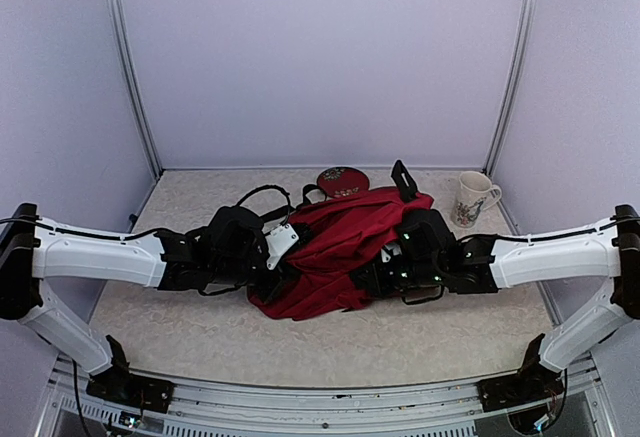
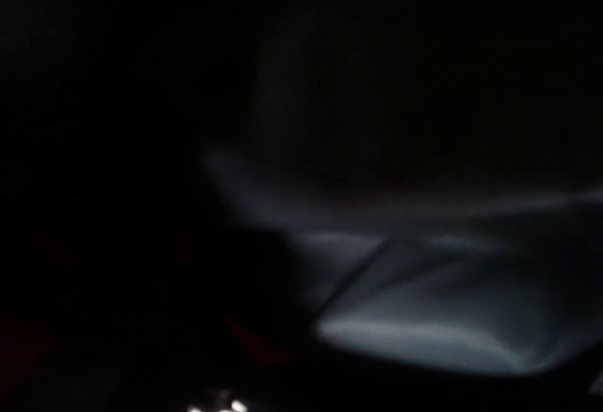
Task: Pack the student bag
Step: Hold the student bag at the center of the board, then zip the student bag into the largest pocket of the bag.
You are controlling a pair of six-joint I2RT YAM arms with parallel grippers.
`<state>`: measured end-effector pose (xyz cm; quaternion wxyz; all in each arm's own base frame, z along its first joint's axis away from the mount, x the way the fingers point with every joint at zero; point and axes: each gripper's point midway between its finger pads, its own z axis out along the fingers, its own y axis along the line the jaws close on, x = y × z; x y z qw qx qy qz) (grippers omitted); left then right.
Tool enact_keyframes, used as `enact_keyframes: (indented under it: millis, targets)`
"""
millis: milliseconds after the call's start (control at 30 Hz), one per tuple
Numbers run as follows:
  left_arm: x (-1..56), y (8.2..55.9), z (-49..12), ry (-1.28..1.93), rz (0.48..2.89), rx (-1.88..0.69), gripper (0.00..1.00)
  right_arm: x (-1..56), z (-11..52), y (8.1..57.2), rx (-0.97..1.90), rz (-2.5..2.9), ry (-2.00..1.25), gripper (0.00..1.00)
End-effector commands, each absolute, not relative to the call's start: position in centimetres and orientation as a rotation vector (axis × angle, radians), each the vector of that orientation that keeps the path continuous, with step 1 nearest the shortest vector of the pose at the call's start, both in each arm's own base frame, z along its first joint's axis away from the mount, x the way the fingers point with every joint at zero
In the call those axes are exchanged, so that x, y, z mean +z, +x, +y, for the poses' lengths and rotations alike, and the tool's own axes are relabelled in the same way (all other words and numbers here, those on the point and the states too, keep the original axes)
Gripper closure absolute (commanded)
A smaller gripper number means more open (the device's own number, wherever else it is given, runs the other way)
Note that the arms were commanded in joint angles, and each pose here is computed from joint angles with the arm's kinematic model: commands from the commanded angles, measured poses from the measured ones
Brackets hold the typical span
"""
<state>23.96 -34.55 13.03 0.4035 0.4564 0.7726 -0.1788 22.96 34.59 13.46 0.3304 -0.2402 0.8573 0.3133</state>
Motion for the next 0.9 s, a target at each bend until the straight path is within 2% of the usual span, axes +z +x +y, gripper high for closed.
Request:
enact_keyframes:
  millis: [0, 67, 200, 400, 433, 467, 533, 867]
  targets:
    - [15.5, 22.1, -37.0, 1.140, 1.907, -0.669, 1.00, 11.6, 34.0, 24.2, 0.775, 2.234, -0.557, 0.90]
    - [16.0, 21.8, -37.4, 1.145, 1.891, -0.704, 1.00, 11.0, 34.0, 24.3, 0.778, 2.238, -0.541, 0.82]
    - [16.6, 21.7, -37.6, 1.145, 1.874, -0.719, 1.00, 10.4, 34.1, 24.7, 0.768, 2.240, -0.505, 0.75]
    - [16.9, 21.5, -37.7, 1.149, 1.867, -0.729, 1.00, 11.0, 35.0, 25.3, 0.754, 2.173, -0.480, 0.74]
    - [17.0, 21.5, -37.6, 1.146, 1.864, -0.732, 1.00, 11.1, 35.3, 25.3, 0.765, 2.163, -0.477, 0.75]
    - [17.1, 21.5, -37.6, 1.145, 1.863, -0.736, 1.00, 11.2, 35.4, 25.4, 0.771, 2.156, -0.472, 0.82]
    - [17.2, 21.6, -37.5, 1.136, 1.863, -0.734, 1.00, 11.2, 35.3, 25.6, 0.768, 2.153, -0.447, 1.00]
    - [15.5, 26.4, -33.3, 0.946, 1.998, -0.466, 1.00, 15.7, 31.8, 24.8, 0.782, 2.109, -0.384, 1.00]
